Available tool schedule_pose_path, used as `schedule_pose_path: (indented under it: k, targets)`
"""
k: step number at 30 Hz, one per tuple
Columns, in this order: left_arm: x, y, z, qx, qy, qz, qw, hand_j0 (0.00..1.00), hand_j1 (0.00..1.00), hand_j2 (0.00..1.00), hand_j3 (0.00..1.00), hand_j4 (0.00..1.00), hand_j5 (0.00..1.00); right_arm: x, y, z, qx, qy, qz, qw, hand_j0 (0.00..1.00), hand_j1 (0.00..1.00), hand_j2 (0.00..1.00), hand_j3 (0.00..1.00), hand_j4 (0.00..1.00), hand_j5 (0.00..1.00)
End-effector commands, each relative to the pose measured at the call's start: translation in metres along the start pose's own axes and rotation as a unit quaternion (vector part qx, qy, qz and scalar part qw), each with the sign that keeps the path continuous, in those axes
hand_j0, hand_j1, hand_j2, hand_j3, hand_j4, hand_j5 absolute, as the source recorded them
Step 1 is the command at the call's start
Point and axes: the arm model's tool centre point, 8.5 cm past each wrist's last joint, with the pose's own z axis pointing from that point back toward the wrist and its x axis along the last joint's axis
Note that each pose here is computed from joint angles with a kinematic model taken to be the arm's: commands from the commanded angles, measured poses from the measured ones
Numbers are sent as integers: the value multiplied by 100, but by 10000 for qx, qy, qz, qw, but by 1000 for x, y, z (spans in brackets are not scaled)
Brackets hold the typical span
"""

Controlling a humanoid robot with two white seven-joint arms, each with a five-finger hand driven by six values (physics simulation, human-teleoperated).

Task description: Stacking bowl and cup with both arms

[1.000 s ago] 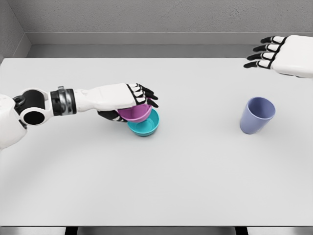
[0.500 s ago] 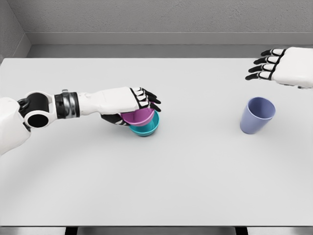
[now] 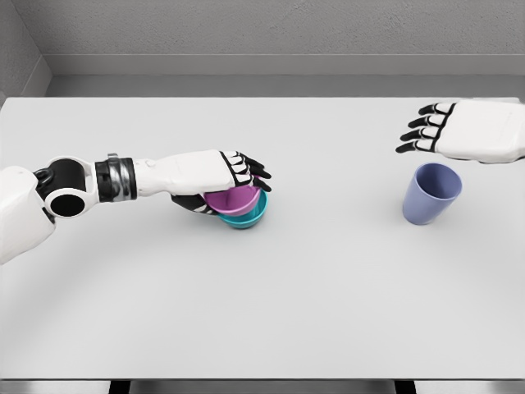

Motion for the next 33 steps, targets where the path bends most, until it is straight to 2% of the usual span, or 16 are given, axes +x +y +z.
schedule_pose_path:
  k: [1, 14, 20, 25, 30, 33]
  targets:
    - [0, 1, 0, 47, -5, 37, 10000, 100, 100, 100, 100, 100, 100, 2, 5, -4, 106, -6, 27, 9999, 100, 100, 100, 100, 100, 100]
    - [0, 6, 0, 120, -5, 29, 9999, 100, 100, 100, 100, 100, 100, 16, 24, -17, 311, -277, -121, 9991, 100, 100, 100, 100, 100, 100]
    - [-3, 12, 6, 181, 54, -9, 9998, 100, 100, 100, 100, 100, 100, 16, 29, -19, 372, -282, -179, 9987, 100, 100, 100, 100, 100, 100]
    - [-16, 18, 36, 162, 377, -87, 9991, 100, 100, 100, 100, 100, 100, 15, 40, -25, 474, -309, -333, 9978, 100, 100, 100, 100, 100, 100]
    - [-30, 30, 76, 188, 798, -230, 9964, 100, 100, 100, 100, 100, 100, 16, 42, -31, 447, -336, -383, 9977, 100, 100, 100, 100, 100, 100]
    - [-38, 35, 111, 300, 1084, -24, 9936, 100, 100, 100, 100, 100, 100, 16, 44, -32, 464, -341, -409, 9975, 100, 100, 100, 100, 100, 100]
